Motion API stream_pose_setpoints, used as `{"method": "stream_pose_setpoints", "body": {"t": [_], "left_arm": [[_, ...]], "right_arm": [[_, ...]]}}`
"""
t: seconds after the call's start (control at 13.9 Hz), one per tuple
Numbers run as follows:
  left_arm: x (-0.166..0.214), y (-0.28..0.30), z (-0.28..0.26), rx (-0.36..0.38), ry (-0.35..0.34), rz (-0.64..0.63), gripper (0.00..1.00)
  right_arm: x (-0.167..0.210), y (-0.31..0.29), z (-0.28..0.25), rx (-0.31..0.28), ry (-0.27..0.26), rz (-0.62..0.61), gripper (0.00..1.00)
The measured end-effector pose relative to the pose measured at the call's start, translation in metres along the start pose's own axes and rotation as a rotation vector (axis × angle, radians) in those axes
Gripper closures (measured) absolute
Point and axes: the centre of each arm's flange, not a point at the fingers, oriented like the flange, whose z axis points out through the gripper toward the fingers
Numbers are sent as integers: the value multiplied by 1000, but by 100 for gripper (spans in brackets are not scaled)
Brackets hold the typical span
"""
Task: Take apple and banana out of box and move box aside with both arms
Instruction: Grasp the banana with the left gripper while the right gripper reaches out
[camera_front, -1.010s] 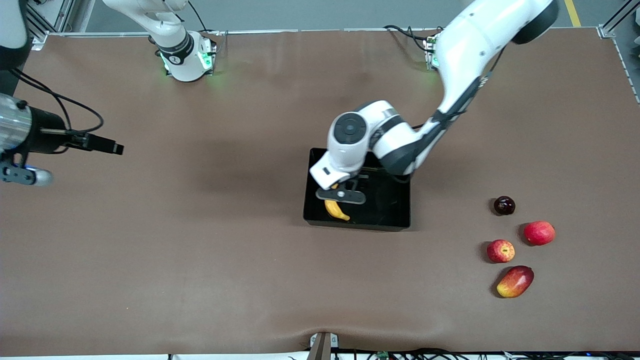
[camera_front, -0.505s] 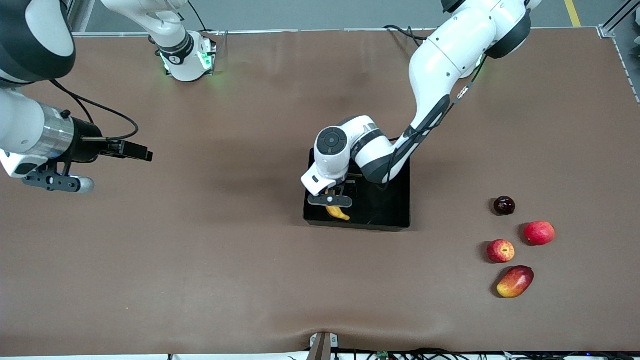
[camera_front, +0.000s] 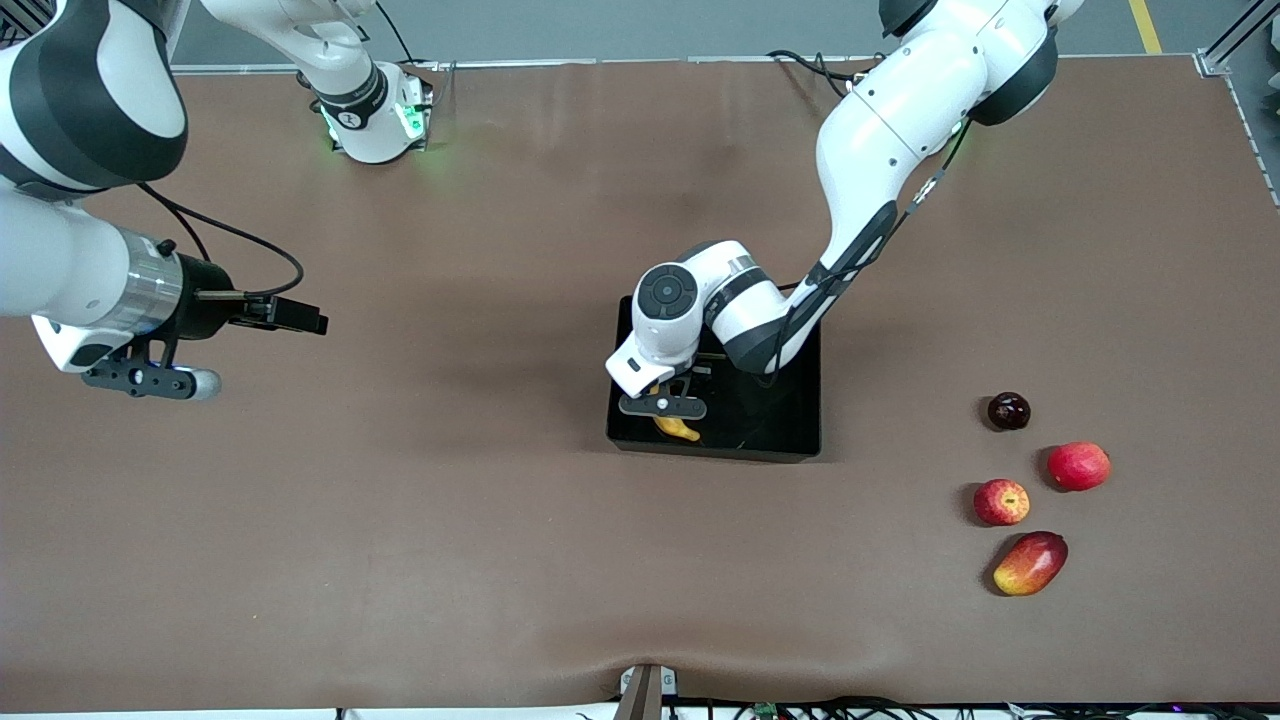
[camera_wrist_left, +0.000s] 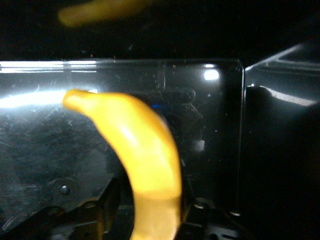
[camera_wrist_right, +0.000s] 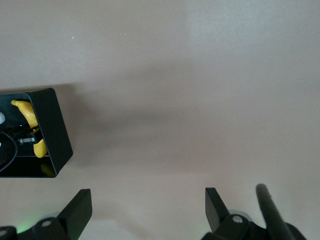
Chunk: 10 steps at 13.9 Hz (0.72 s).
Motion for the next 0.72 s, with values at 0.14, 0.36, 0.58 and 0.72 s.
{"method": "stream_pose_setpoints", "body": {"t": [0.14, 0.36, 0.58, 0.72], "left_arm": [[9, -4, -10, -4, 15, -13, 64], [23, -17, -40, 14, 34, -35, 64], [36, -33, -89, 21, 59, -64, 64], [55, -61, -116, 8, 79, -86, 64]], "right_arm": [[-1, -4, 3, -3, -5, -5, 0], [1, -12, 10, 6, -4, -11, 0], [8, -45, 40, 3, -7, -23, 0], [12, -82, 78, 3, -19, -46, 0]]}}
